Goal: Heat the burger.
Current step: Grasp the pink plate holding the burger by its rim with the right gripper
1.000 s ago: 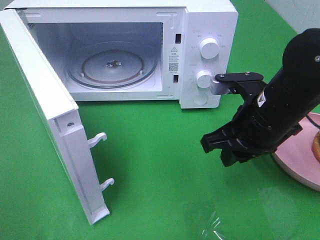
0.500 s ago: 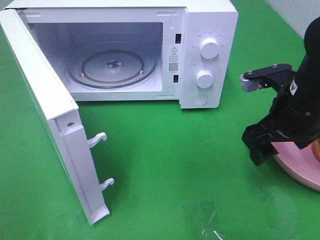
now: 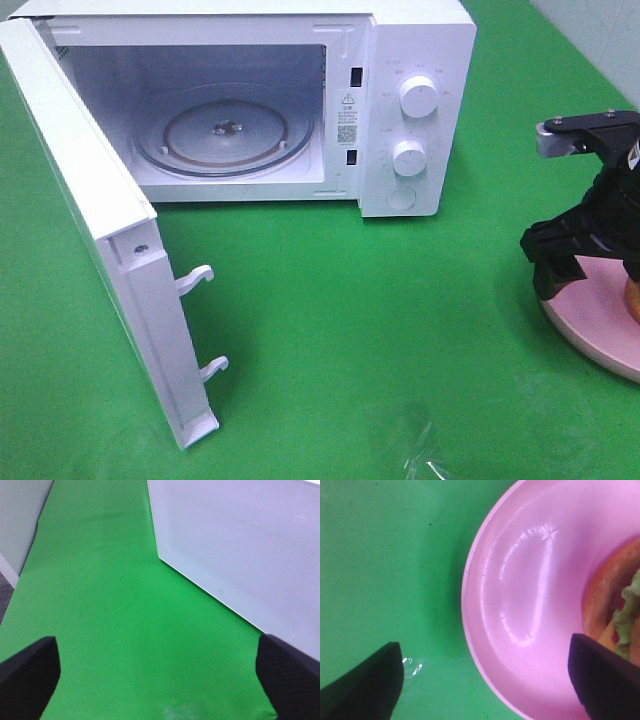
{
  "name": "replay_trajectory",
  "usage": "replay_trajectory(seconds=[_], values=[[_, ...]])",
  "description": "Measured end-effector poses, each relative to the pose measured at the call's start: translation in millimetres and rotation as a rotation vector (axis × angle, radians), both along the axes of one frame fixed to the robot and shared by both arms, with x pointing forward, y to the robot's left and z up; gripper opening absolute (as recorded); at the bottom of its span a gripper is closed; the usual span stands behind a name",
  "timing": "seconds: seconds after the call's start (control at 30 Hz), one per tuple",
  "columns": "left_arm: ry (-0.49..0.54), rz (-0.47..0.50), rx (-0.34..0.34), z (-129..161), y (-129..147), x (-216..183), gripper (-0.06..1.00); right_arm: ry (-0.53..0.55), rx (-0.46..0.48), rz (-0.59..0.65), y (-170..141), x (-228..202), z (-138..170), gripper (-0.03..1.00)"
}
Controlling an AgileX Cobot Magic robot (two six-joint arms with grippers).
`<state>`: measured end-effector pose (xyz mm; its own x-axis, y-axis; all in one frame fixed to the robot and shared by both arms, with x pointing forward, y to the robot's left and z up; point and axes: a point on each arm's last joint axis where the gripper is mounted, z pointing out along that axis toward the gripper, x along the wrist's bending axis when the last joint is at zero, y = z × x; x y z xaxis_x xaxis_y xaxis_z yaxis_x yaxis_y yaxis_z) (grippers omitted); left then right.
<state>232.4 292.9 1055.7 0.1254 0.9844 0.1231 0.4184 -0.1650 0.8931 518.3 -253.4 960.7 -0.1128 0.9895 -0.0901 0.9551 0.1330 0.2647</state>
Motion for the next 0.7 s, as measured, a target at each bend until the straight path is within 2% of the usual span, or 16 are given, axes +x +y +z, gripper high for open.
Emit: replay_trajectory(seconds=[0.7], values=[[0.000, 0.000, 0.000, 0.0, 0.0, 0.0, 0.99, 0.054, 0.021, -0.005, 5.5, 14.1, -41.2, 0.80]])
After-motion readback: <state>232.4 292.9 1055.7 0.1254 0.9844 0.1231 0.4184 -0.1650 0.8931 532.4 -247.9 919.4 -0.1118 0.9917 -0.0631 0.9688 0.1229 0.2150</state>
